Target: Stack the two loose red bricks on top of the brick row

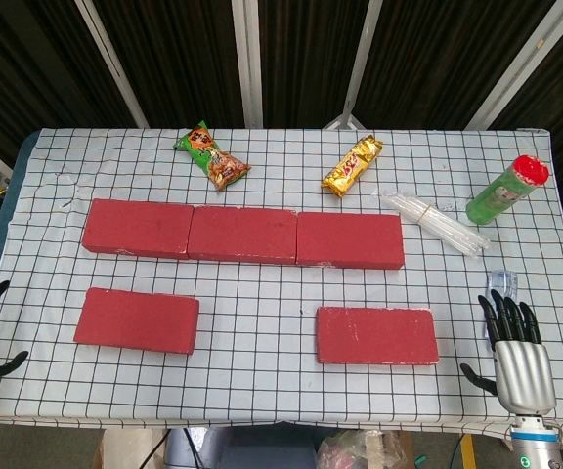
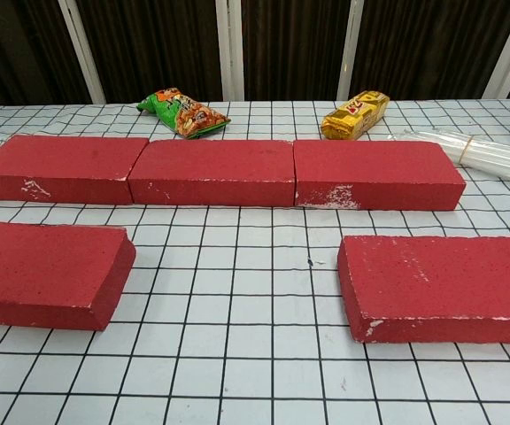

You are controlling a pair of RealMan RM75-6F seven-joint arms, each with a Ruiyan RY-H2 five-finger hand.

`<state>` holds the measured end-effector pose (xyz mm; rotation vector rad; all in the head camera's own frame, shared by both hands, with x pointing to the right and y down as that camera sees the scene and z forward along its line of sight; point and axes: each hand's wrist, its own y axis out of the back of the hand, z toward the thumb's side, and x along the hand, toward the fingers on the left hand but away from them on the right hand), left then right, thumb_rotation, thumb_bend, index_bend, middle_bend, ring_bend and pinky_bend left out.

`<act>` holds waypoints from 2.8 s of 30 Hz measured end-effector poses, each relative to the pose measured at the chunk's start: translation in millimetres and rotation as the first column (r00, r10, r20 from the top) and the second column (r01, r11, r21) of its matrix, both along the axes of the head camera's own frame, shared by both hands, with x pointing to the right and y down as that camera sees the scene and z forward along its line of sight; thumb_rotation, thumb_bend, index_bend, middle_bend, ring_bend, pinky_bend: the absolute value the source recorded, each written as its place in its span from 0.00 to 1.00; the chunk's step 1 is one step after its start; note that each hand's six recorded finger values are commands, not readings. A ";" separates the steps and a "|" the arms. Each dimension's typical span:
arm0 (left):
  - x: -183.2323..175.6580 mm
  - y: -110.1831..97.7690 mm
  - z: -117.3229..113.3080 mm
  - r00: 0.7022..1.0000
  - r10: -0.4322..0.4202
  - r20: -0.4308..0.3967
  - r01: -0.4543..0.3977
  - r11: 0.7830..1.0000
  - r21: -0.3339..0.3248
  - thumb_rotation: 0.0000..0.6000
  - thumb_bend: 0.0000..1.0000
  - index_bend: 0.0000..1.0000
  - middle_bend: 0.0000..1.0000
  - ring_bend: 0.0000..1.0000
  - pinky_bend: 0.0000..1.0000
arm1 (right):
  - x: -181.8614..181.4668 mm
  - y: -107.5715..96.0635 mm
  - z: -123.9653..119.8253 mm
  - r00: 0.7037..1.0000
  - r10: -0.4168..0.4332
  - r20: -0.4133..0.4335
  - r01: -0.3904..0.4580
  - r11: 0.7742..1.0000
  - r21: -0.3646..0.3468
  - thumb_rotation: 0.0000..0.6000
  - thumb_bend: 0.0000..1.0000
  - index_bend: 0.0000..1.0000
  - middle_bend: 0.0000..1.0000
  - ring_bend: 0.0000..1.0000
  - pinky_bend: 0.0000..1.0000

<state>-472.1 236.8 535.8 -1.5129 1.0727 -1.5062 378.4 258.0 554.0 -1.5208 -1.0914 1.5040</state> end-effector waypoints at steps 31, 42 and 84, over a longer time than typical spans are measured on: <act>2.2 3.8 -1.2 1.000 0.002 -0.005 -0.002 1.000 -0.011 1.00 0.00 0.05 0.03 0.00 0.00 | -11.7 8.2 12.8 0.996 -0.071 0.048 0.078 0.984 -0.160 1.00 0.13 0.04 0.00 0.00 0.00; 3.4 4.2 0.3 1.000 0.003 0.004 -0.003 1.000 -0.018 1.00 0.00 0.05 0.03 0.00 0.00 | -37.1 -13.1 18.4 0.988 -0.108 0.109 0.142 0.918 -0.371 1.00 0.13 0.03 0.00 0.00 0.00; -9.9 -3.1 0.5 0.999 -0.044 0.015 0.044 0.999 -0.021 1.00 0.00 0.06 0.02 0.00 0.00 | -129.5 -56.4 80.3 0.985 -0.162 0.059 0.168 0.822 -0.544 1.00 0.13 0.03 0.00 0.00 0.00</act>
